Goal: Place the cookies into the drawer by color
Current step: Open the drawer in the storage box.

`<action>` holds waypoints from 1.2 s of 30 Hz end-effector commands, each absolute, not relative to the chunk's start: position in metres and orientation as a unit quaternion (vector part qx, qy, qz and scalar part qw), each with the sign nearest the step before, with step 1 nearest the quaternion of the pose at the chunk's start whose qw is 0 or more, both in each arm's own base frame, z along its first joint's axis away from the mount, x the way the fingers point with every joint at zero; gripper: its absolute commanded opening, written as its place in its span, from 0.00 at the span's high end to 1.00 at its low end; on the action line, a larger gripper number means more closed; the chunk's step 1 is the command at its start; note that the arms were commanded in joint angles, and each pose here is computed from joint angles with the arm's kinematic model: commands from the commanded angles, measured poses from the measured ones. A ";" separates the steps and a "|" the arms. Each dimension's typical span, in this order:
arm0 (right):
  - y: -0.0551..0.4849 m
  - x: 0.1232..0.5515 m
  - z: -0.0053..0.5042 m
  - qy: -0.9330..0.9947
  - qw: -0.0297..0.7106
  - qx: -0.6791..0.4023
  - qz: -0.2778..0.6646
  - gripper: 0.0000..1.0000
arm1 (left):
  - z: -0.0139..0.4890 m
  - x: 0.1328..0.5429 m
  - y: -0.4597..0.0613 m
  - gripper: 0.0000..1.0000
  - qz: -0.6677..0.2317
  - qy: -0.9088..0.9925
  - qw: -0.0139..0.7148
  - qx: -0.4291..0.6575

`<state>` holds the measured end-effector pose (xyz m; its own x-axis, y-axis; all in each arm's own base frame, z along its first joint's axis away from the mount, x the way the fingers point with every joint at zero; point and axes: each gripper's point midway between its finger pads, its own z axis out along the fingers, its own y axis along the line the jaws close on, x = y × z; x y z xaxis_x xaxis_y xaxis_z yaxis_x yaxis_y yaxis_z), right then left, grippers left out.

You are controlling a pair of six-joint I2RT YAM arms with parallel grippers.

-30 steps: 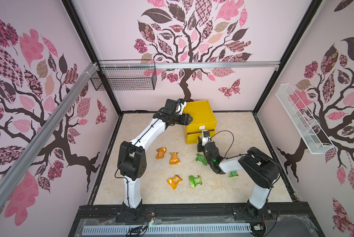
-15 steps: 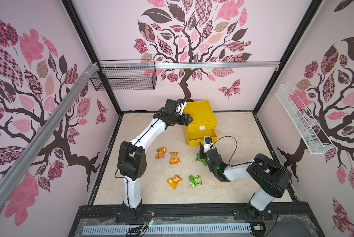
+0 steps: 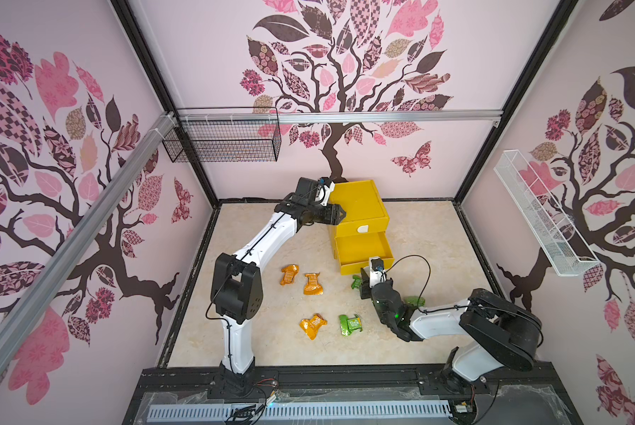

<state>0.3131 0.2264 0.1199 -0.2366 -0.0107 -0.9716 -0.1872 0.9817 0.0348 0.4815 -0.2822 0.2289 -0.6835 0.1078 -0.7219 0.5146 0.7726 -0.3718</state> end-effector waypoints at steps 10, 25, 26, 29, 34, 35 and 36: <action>0.232 0.303 0.124 0.784 0.611 -0.058 0.094 0.71 | 0.190 0.460 -0.278 0.32 -0.267 0.900 0.293 0.180; 0.226 0.288 0.145 0.782 0.609 -0.060 0.119 0.29 | 0.190 0.460 -0.276 0.32 -0.259 0.901 0.297 0.184; 0.223 0.285 0.144 0.785 0.605 -0.059 0.123 0.28 | 0.190 0.460 -0.276 0.32 -0.257 0.901 0.297 0.185; 0.213 0.274 0.139 0.796 0.589 -0.051 0.133 0.26 | 0.193 0.461 -0.275 0.32 -0.254 0.899 0.302 0.187; 0.184 0.258 0.119 0.809 0.572 -0.026 0.131 0.24 | 0.200 0.461 -0.275 0.32 -0.255 0.896 0.309 0.189; 0.179 0.255 0.115 0.810 0.571 -0.022 0.128 0.23 | 0.201 0.461 -0.275 0.32 -0.255 0.896 0.310 0.188; 0.174 0.253 0.110 0.812 0.570 -0.019 0.123 0.22 | 0.202 0.461 -0.275 0.31 -0.256 0.896 0.310 0.189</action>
<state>0.2604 0.1873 0.1261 -0.3107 0.1062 -0.9446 -0.2112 0.9612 0.1775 0.4804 -0.2802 0.2302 -0.6755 0.1156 -0.7282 0.5151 0.7807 -0.3539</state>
